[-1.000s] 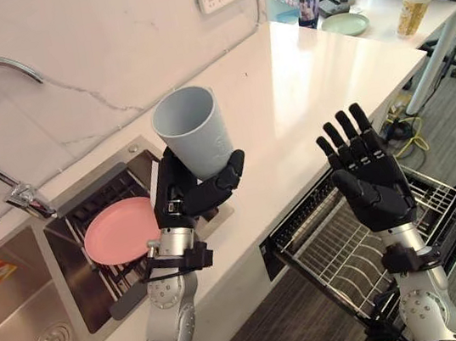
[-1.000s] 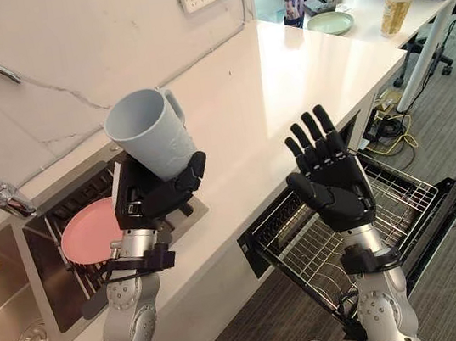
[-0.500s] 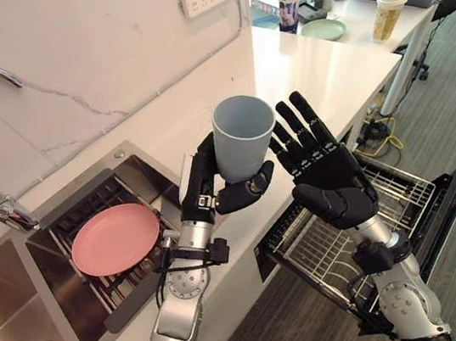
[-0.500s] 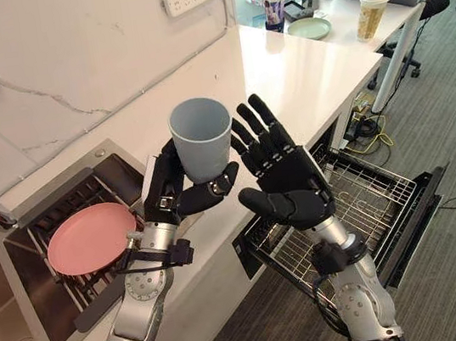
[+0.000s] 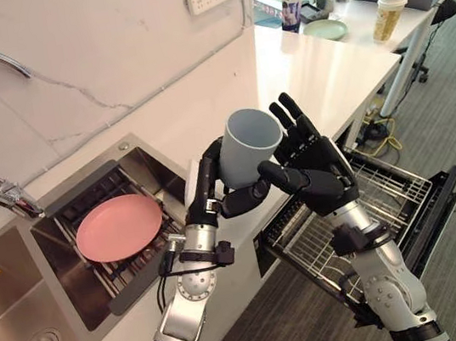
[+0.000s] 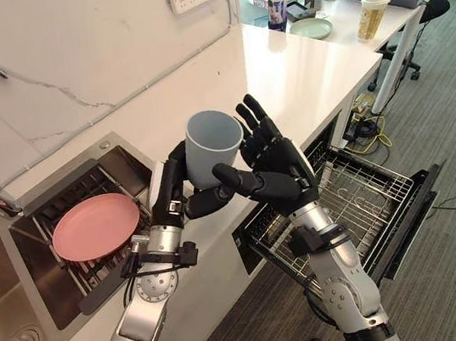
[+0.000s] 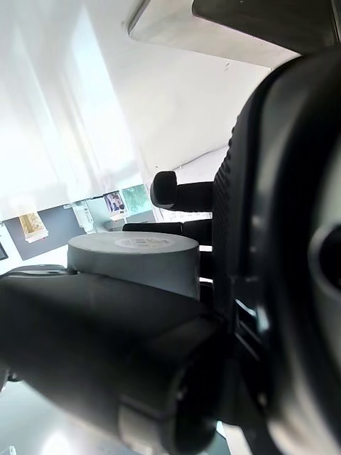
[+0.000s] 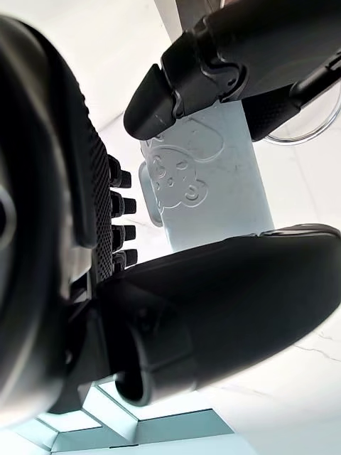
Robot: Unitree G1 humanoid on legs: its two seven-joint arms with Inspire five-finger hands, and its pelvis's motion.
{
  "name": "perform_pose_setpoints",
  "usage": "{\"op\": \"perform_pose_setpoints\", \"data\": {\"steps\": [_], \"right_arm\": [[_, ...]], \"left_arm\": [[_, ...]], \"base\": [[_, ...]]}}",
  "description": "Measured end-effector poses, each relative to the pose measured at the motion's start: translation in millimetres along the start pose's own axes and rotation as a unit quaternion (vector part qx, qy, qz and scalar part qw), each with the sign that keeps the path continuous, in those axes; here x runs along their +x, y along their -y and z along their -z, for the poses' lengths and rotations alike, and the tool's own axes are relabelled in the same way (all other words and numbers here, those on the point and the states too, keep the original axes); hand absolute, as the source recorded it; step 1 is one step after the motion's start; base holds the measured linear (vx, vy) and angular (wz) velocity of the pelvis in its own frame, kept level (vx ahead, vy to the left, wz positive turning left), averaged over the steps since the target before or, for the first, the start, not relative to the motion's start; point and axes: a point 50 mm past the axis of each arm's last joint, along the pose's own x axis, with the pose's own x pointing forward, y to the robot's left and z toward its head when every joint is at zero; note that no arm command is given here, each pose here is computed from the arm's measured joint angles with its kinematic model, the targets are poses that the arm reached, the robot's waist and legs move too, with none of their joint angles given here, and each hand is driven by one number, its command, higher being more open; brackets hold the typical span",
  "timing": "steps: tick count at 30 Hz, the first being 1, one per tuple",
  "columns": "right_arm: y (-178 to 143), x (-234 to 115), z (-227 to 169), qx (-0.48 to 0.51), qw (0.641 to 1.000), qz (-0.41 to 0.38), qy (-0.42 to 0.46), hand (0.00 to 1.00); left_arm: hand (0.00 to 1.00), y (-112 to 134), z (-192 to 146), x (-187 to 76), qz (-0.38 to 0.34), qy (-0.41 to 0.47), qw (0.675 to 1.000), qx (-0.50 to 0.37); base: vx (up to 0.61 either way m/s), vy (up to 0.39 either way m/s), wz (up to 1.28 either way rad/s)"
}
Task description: Walk over to the sink, pick up the cup, carry it to the dishwasher, place the cup inside the dishwasher, then close the dishwasher door
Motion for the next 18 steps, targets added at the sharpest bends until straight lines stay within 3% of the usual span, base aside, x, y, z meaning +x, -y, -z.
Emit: {"op": "perform_pose_setpoints", "data": {"steps": [9, 18], "right_arm": [[-0.1, 3.6, 0.2, -0.049, 0.999, 0.022, -0.006, 1.00], [-11.9, 8.4, 6.8, -0.038, 0.999, -0.003, -0.015, 1.00]], "left_arm": [[0.00, 1.9, -8.8, 2.5, -0.041, 0.039, 0.996, 0.068], [0.00, 4.6, -13.6, 2.7, -0.046, 0.051, 0.995, 0.070]], "base": [[-0.03, 0.004, 0.05], [-0.03, 0.007, 0.04]]}}
